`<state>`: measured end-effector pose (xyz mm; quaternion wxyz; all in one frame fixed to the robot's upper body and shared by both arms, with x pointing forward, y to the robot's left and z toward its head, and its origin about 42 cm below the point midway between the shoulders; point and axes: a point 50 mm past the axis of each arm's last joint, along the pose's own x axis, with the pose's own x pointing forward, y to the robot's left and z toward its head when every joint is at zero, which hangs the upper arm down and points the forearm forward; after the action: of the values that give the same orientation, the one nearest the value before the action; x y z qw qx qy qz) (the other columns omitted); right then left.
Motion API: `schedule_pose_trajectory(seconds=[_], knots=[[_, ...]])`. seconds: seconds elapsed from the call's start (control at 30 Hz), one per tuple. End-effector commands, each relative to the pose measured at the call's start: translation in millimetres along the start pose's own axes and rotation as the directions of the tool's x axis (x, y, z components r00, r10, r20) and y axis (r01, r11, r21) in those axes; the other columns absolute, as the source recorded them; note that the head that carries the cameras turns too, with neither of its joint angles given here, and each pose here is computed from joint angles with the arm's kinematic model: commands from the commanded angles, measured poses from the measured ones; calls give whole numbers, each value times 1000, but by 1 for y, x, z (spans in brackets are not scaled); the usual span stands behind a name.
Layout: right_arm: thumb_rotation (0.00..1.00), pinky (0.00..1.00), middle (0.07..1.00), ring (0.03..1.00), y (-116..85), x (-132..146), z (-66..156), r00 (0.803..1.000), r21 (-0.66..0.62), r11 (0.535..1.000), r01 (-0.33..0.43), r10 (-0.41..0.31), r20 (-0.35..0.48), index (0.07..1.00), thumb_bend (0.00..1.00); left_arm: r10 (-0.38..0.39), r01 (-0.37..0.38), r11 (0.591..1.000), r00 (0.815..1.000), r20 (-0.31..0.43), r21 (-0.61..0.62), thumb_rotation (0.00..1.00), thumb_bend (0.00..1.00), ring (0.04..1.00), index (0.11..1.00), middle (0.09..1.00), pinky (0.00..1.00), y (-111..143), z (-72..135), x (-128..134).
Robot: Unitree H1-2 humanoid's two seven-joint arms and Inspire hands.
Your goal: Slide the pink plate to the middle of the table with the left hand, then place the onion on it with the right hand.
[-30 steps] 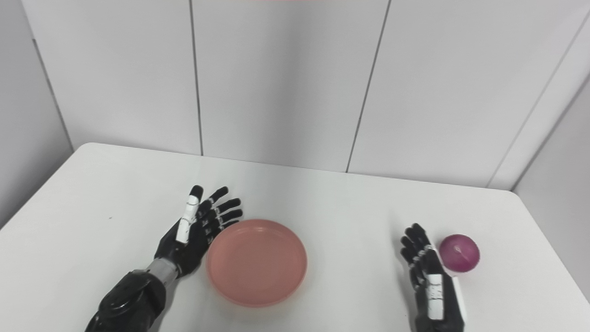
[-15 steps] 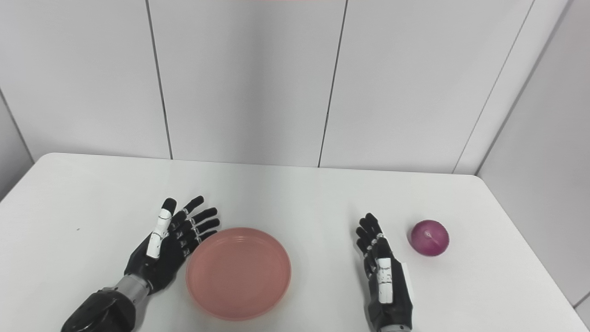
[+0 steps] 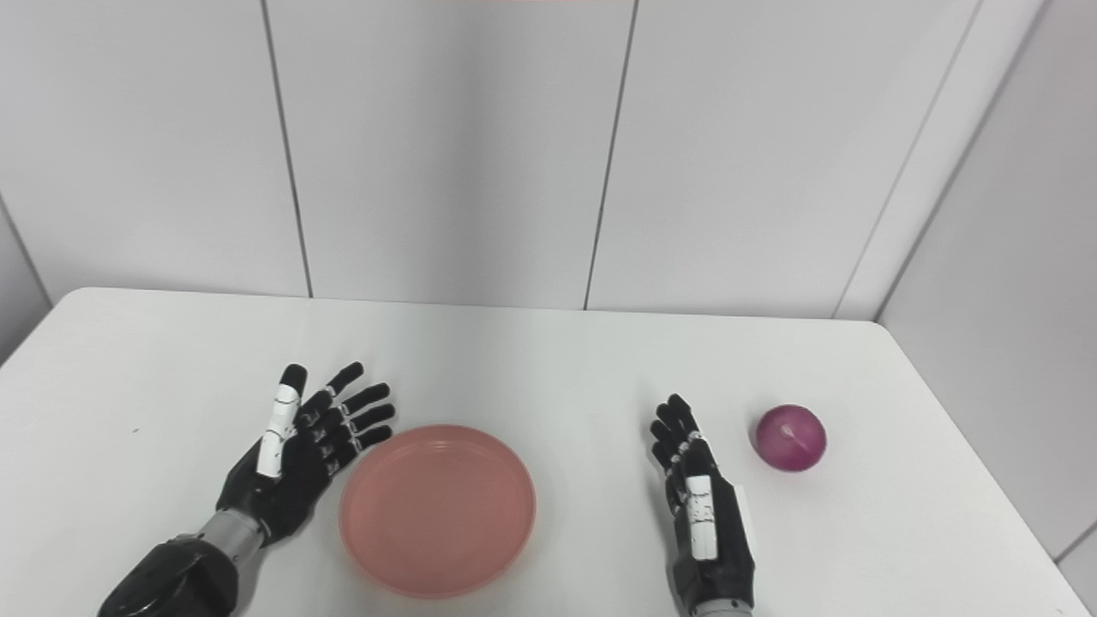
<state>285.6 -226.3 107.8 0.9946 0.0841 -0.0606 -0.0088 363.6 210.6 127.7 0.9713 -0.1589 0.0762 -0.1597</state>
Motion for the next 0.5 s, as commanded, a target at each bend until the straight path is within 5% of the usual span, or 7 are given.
schedule_pose_trajectory(seconds=[0.0, 0.23, 0.47], knots=[[877, 950, 916, 929, 6, -38, -43, 983, 25, 999, 36, -31, -180, 922, 951, 18, -18, 1000, 1000, -19, 4, 908, 798, 831, 923, 835, 839, 6, 0, 0], [800, 879, 889, 886, 8, -30, 0, 996, -134, 991, 7, -19, -84, 917, 837, 12, -12, 1000, 1000, -15, 10, 927, 777, 833, 926, 835, 838, 15, 2, 2], [797, 767, 863, 845, -7, -15, 57, 999, -363, 931, 25, -16, 28, 919, 941, 7, -7, 1000, 1000, -18, 26, 952, 754, 831, 921, 830, 846, 22, 3, 7]])
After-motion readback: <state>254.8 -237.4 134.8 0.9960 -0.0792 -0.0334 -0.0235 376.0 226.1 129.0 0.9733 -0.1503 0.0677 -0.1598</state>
